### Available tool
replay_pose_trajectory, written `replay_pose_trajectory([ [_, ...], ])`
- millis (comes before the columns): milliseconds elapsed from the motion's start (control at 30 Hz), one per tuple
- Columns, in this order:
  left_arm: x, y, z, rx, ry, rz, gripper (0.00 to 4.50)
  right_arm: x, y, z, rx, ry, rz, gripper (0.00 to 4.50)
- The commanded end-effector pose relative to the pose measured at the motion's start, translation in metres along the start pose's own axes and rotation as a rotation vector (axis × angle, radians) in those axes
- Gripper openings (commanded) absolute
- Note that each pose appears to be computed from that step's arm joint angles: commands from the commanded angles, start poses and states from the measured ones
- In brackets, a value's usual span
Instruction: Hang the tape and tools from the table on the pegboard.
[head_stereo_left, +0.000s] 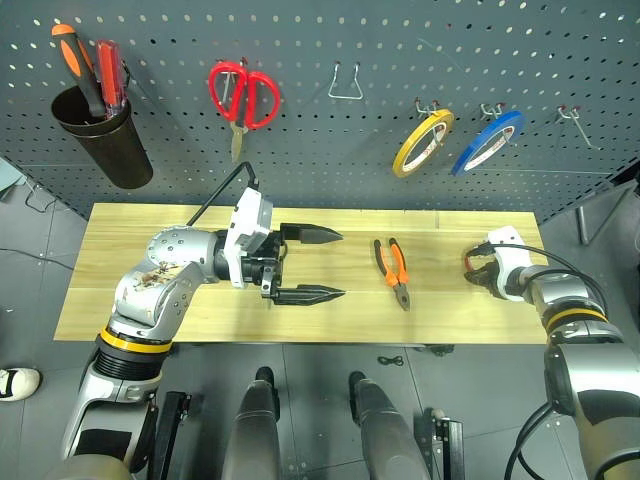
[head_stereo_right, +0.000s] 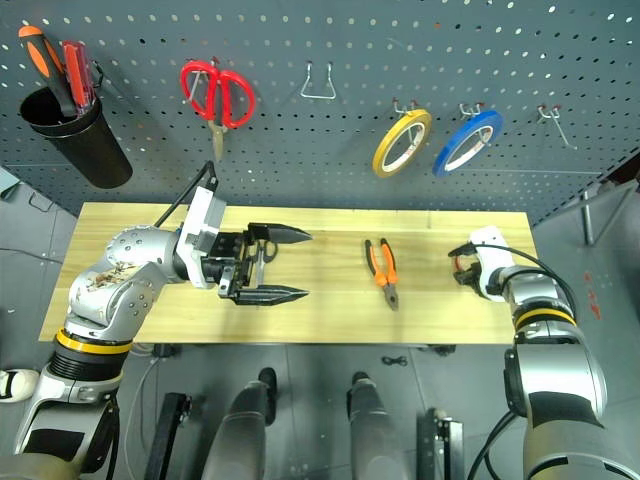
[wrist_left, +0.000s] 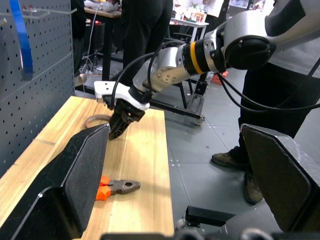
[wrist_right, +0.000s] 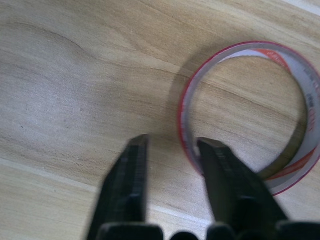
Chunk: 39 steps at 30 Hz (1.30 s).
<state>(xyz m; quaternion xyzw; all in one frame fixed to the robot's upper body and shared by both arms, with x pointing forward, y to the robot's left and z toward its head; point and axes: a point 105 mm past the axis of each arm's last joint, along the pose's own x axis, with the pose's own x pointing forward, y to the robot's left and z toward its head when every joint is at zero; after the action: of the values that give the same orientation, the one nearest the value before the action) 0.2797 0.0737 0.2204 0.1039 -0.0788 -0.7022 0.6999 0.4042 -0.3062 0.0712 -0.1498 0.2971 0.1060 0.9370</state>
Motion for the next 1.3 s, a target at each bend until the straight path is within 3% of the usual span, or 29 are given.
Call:
replay_pose_trajectory([
  [33,0.002,-0.004,0.011,0.033,-0.032,-0.011,4.50,-0.005,-0.007,-0.004,-0.010,-0.004,-0.008,0.01],
  [167,0.005,-0.005,0.015,0.025,-0.055,-0.015,4.50,-0.014,-0.011,-0.002,-0.101,-0.054,0.003,0.01],
  [300,0.011,-0.004,0.025,0.033,-0.095,-0.023,4.50,-0.049,-0.012,0.015,-0.345,-0.180,-0.093,0.01],
  [467,0.023,0.005,0.047,0.054,-0.190,-0.021,4.50,-0.119,0.008,0.042,-0.679,-0.333,-0.313,0.01],
  [633,0.035,0.013,0.060,0.068,-0.257,-0.019,4.50,-0.150,0.006,0.060,-0.779,-0.410,-0.508,0.01],
  [733,0.042,0.018,0.069,0.089,-0.293,-0.020,4.50,-0.166,0.006,0.085,-0.869,-0.534,-0.600,0.01],
  [967,0.050,0.027,0.075,0.094,-0.332,-0.012,4.50,-0.166,-0.021,0.120,-0.815,-0.656,-0.636,0.01],
  [1300,0.049,0.025,0.073,0.097,-0.322,-0.007,4.50,-0.135,-0.054,0.125,-0.580,-0.632,-0.556,0.01],
])
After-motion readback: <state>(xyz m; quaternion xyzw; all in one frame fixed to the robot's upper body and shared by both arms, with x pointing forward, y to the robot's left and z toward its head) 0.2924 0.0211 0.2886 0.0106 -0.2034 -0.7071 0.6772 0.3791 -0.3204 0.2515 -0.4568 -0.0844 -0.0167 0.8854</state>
